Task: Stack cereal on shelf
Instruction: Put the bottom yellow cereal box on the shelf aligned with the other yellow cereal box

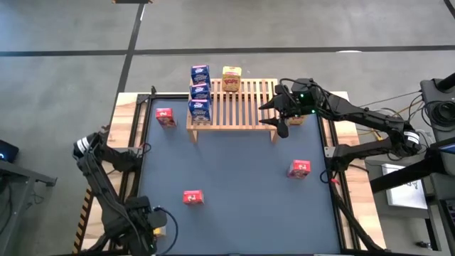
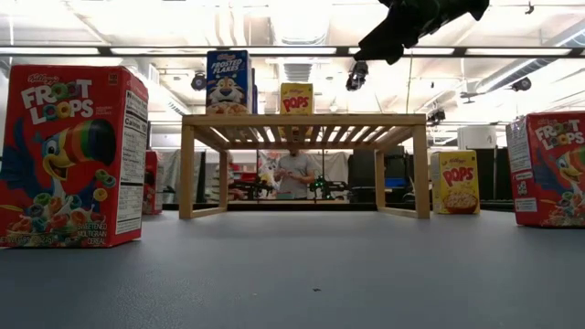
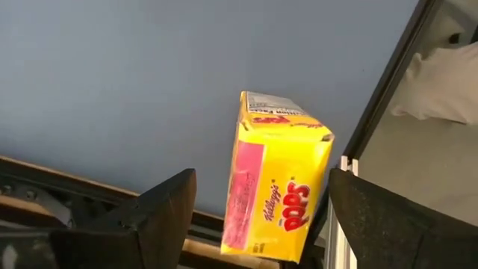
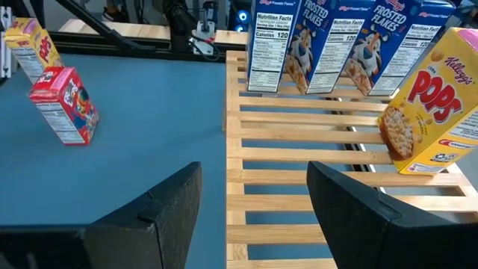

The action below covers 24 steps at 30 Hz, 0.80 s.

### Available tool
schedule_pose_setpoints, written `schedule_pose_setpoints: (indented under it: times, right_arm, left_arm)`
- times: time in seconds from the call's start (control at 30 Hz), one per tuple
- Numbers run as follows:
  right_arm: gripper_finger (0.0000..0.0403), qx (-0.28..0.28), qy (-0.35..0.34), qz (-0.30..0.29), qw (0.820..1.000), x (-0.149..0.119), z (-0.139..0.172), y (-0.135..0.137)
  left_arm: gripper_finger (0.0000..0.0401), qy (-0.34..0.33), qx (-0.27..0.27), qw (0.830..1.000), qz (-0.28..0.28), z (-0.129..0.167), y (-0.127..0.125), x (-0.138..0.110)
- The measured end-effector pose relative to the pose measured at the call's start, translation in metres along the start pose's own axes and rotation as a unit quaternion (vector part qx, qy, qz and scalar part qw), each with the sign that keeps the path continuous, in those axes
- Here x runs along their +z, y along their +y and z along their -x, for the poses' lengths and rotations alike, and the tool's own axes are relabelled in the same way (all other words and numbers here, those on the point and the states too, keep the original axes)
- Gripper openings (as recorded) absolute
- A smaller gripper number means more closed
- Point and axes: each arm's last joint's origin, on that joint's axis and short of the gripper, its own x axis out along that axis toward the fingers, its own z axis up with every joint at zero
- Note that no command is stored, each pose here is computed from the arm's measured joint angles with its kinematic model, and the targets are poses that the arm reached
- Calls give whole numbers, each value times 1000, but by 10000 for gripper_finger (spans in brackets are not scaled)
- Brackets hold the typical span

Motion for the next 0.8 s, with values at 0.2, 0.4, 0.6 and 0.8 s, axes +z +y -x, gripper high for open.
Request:
schedule_pose_setpoints:
  times: [0.2,0.4,0.6,0.8]
  right_arm:
    - [233,0,0,-2,1000,0,0,0]
    - [233,-1,-3,-1,1000,1,0,0]
    - [233,-3,-9,1,1000,2,0,-1]
    - [233,-6,-19,-10,1000,4,0,-1]
  left_arm:
    - [286,-7,-12,1000,0,-11,2,-2]
    - [286,-12,-25,1000,12,-27,3,-12]
    - [286,-26,-35,999,30,-29,10,-28]
    - [277,-36,-44,998,31,-32,17,-38]
